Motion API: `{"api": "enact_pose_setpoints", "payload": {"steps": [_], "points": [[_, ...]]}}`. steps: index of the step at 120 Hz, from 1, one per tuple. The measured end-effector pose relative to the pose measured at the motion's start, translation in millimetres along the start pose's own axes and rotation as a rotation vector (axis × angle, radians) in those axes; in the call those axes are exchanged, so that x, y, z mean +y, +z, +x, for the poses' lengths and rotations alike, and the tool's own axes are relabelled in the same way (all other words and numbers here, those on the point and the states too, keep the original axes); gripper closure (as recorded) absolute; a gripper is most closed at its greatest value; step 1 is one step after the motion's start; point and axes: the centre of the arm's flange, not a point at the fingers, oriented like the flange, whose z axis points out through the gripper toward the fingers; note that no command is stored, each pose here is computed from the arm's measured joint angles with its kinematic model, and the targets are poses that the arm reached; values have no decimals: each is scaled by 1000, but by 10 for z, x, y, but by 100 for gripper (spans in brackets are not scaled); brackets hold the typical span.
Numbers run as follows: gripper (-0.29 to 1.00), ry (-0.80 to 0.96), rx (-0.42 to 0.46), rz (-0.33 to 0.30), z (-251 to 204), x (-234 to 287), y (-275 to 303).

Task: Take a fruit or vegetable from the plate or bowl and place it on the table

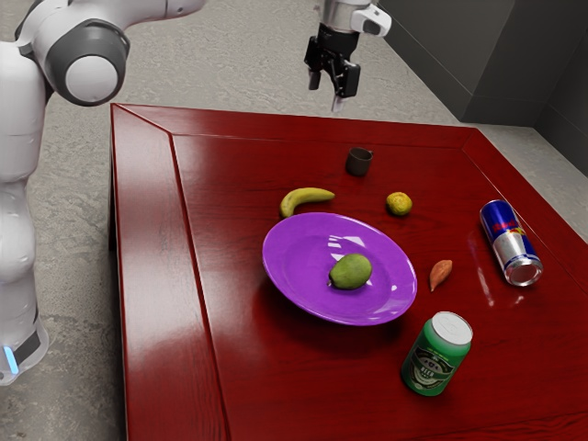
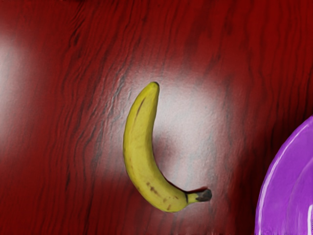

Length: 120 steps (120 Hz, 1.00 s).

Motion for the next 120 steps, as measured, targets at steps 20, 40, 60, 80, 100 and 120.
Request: {"api": "enact_pose_setpoints", "payload": {"steps": [20,40,60,80,100,120], "points": [[0,11,210,8,-616,63,-1191],[0,195,183,8,-862,1029,-1245],[0,398,76,5,-912,2154,-755],[0,235,66,27,-666,1314,-775],[0,314,-74,67,-450,1956,-21],[0,325,-164,37,-276,2147,870]]}}
